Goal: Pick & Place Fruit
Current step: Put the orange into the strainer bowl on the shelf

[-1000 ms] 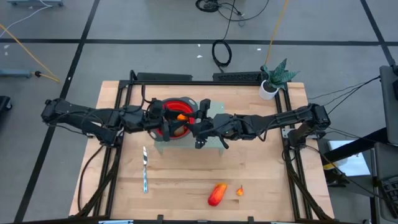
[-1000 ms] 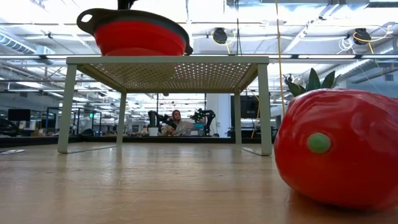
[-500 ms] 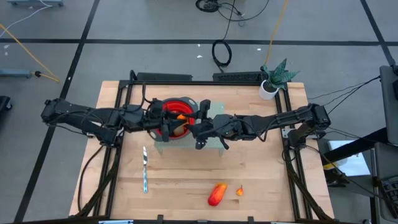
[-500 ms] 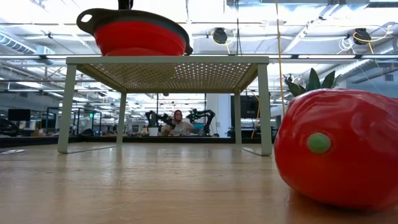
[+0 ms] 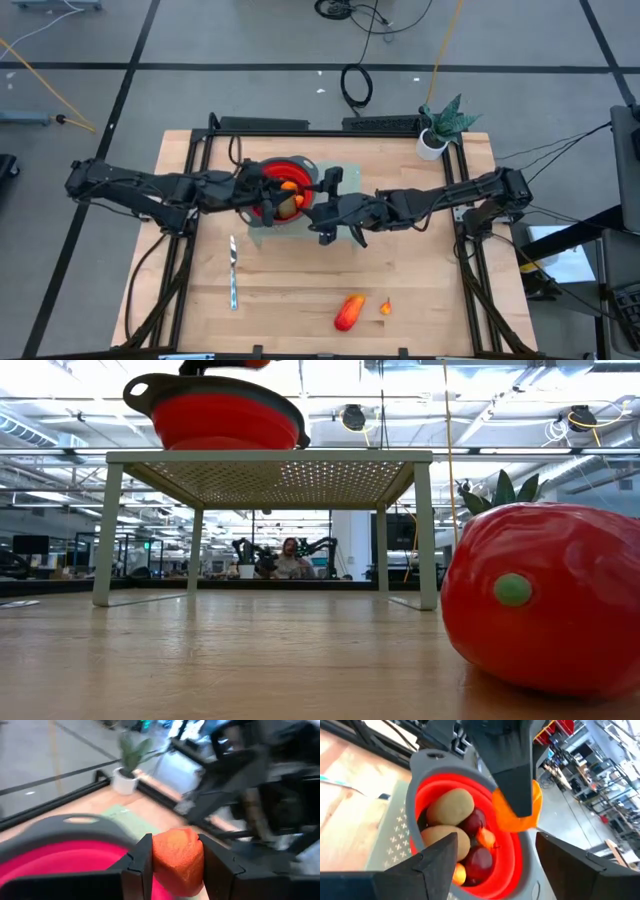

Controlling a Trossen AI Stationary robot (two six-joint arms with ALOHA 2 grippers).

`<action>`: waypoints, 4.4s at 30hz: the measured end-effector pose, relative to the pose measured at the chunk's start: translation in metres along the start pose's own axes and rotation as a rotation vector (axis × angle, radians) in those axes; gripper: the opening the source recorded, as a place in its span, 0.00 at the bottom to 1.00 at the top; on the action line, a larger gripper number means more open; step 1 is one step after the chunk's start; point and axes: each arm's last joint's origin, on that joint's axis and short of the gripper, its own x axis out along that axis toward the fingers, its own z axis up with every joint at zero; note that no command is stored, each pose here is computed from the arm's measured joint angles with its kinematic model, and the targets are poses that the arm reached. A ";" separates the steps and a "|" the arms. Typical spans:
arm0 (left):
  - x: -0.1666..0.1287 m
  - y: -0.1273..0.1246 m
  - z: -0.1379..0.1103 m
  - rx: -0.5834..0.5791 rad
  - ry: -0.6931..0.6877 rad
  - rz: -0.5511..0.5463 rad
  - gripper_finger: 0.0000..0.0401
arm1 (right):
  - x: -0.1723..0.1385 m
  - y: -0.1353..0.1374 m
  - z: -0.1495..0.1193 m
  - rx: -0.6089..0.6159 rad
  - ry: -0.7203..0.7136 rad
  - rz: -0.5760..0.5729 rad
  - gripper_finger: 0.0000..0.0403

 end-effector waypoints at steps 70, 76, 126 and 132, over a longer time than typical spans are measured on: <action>-0.023 0.040 -0.003 -0.033 0.186 0.231 0.30 | -0.161 -0.005 -0.169 0.785 -0.501 0.304 0.00; -0.023 0.041 -0.003 -0.001 0.188 0.230 0.30 | -0.173 0.001 -0.188 0.793 -0.544 0.386 0.00; -0.006 0.045 -0.018 0.515 0.326 0.298 0.32 | -0.190 -0.004 -0.203 0.837 -0.620 0.335 0.00; -0.006 0.045 -0.018 0.502 0.323 0.300 0.45 | -0.190 -0.004 -0.203 0.836 -0.619 0.335 0.00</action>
